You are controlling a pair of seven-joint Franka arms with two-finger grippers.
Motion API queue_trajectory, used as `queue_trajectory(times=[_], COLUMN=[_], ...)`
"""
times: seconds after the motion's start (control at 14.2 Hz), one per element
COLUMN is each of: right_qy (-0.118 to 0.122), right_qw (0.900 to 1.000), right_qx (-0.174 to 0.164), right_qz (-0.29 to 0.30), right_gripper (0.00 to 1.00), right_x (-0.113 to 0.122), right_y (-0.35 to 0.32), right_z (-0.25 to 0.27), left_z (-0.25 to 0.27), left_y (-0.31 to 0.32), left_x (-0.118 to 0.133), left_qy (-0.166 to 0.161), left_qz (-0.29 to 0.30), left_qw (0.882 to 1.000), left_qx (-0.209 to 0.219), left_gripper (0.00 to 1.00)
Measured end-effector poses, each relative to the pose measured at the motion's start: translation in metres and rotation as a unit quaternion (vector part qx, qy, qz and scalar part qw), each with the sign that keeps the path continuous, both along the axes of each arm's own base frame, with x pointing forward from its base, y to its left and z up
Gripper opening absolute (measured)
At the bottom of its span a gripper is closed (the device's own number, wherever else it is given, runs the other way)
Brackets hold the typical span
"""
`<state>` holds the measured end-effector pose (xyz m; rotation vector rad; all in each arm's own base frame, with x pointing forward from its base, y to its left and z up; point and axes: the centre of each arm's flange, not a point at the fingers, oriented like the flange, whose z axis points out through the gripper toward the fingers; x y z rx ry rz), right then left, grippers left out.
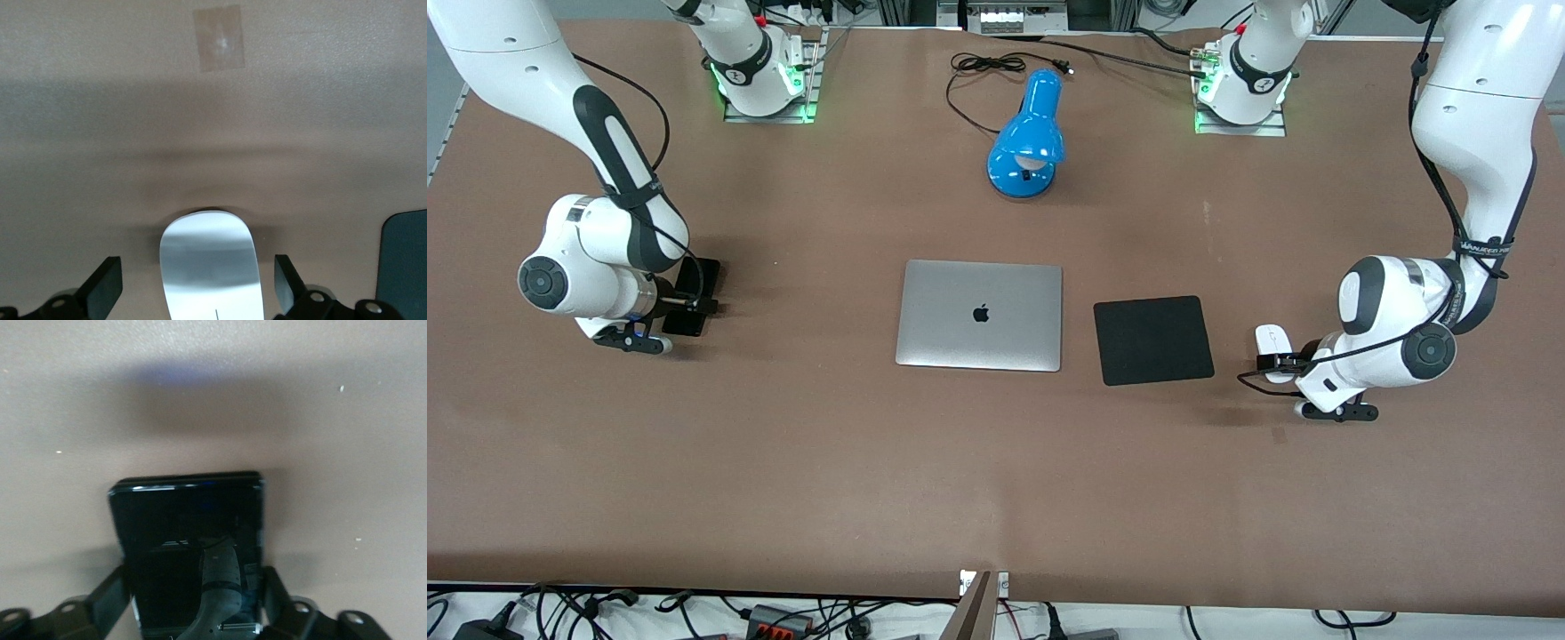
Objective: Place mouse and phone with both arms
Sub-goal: 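Carry the black phone with the right gripper toward the silver laptop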
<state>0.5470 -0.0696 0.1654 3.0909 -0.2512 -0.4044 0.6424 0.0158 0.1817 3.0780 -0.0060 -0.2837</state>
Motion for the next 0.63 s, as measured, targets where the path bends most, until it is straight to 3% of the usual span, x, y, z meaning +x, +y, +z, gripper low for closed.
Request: queue_trajectory(times=[0.63], right_qy=[-0.003], right_qw=[1.0], right_qx=[0.006], right_qz=[0.011], right_gripper=[0.79], right_x=[0.009], right_y=[0.013], right_z=[0.018], left_z=[-0.001], left_y=[-0.002], left_x=[0.0], left_qy=[0.001], left_qz=[-0.002], left_qw=[1.0], left_qx=[0.0], left_gripper=[1.0])
